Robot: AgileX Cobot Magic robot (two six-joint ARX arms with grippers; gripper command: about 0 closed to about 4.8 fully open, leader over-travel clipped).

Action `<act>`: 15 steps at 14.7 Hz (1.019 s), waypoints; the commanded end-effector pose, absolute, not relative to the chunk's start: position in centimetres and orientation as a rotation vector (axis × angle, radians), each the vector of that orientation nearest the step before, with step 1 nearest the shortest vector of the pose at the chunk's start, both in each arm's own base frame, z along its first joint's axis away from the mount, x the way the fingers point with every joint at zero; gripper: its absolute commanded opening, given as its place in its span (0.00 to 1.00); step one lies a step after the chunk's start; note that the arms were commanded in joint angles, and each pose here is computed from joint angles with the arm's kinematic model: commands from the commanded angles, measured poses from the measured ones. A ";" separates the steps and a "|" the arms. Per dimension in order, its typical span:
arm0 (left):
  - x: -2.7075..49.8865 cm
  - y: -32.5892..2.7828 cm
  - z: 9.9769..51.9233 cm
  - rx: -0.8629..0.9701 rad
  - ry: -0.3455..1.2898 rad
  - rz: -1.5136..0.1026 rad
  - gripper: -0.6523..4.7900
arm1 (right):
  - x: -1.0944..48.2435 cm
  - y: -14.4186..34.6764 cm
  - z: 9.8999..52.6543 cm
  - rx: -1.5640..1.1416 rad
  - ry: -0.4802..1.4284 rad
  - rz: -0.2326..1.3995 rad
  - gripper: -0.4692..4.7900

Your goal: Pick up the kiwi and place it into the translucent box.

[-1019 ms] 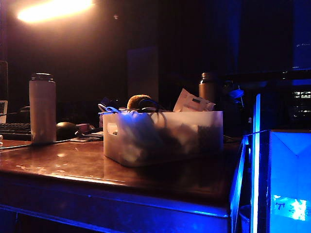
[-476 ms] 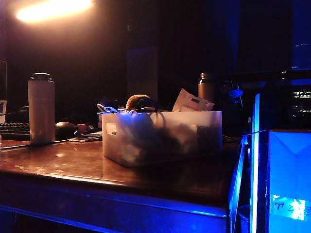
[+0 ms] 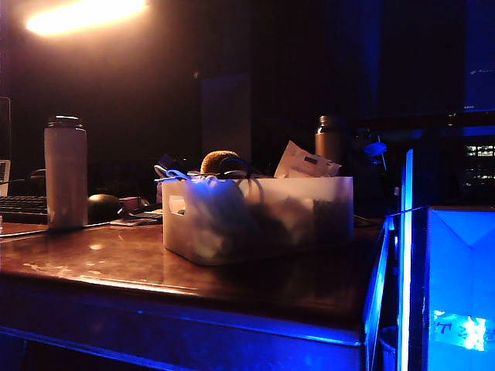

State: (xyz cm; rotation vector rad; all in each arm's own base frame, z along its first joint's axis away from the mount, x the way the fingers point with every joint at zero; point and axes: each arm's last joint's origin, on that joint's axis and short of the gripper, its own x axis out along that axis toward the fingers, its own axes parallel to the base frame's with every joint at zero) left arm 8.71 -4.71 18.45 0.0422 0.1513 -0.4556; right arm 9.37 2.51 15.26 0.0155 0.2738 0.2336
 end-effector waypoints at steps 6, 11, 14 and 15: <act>9.1 -4.8 14.9 0.163 0.186 -0.429 0.11 | 9.4 2.6 14.5 0.017 0.292 0.243 0.09; 9.1 -4.7 14.5 0.173 0.215 -0.407 0.11 | 9.4 2.6 14.5 0.017 0.292 0.242 0.09; 9.1 -4.7 14.5 0.171 0.216 -0.408 0.11 | 9.5 2.5 14.5 0.016 0.291 0.238 0.09; 9.1 -4.7 14.5 0.171 0.216 -0.408 0.11 | 9.5 2.5 14.5 0.016 0.291 0.238 0.09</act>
